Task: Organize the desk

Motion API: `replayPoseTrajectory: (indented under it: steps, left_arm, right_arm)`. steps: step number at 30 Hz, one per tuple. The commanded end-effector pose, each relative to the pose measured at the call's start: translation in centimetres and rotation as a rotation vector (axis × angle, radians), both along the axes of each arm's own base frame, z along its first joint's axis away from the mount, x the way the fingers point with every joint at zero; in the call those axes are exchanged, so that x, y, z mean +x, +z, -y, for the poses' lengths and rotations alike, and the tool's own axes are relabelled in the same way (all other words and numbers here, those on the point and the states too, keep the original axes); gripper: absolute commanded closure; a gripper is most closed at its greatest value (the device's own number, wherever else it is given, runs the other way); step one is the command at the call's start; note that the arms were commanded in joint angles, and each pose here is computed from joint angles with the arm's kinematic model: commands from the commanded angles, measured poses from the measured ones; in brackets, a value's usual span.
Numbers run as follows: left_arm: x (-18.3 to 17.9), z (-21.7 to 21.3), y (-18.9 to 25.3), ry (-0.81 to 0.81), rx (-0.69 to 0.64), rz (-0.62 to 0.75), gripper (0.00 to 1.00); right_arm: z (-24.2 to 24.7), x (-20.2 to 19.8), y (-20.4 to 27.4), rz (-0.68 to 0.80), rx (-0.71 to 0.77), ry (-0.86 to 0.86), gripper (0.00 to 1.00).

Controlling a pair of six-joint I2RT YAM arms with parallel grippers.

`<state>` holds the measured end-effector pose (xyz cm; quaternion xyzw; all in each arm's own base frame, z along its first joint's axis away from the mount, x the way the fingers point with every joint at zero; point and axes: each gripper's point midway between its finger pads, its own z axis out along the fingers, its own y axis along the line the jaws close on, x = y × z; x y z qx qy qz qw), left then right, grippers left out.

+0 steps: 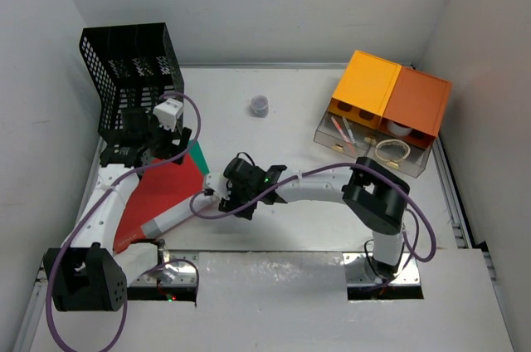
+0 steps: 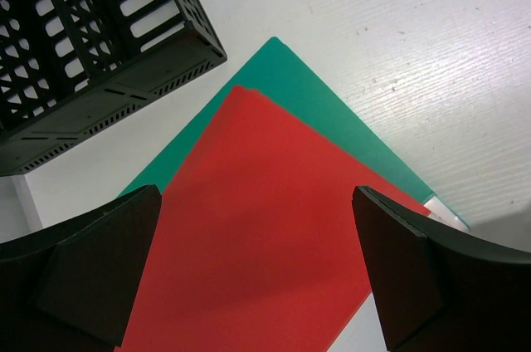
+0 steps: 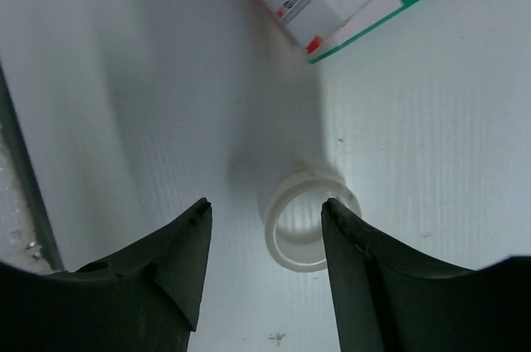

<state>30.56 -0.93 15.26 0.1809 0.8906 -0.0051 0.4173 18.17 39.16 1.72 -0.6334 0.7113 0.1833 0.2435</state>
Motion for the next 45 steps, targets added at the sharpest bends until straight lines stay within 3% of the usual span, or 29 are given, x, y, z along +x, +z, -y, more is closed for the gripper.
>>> replayPoseTrajectory:
  steps: [1,8,16,26,35,38,42,45]
  left_arm:
    - [0.4,-0.4,0.3,0.013,0.001,0.024,0.00]
    - [0.6,-0.4,0.0,0.009,0.003,0.016,0.01]
    - [0.6,-0.3,-0.1,0.005,0.001,0.012,0.00]
    - [0.7,-0.3,-0.4,0.003,0.001,0.004,0.00]
    - [0.7,-0.2,-0.5,-0.005,0.000,0.001,0.00]
    - [0.7,-0.2,-0.6,-0.005,-0.001,-0.002,0.00]
    - [0.6,0.0,-0.6,-0.014,-0.004,-0.005,0.00]
    - [0.6,0.1,-0.6,-0.018,-0.006,-0.005,0.00]
  right_arm:
    - [-2.3,2.4,2.4,0.082,0.079,-0.041,0.46]
    - [-1.1,2.7,-1.2,0.053,-0.035,-0.103,0.51]
    - [-0.3,1.9,-1.9,0.057,-0.031,-0.118,0.53]
    - [-1.2,1.9,2.3,0.142,0.041,-0.107,0.52]
    - [0.5,1.8,2.5,0.154,-0.013,-0.126,0.52]
    - [1.4,1.8,2.9,0.166,-0.020,-0.143,0.48]
    - [3.2,1.7,3.4,0.171,-0.051,-0.194,0.33]
    - [3.9,1.3,3.1,0.153,-0.057,-0.227,0.28]
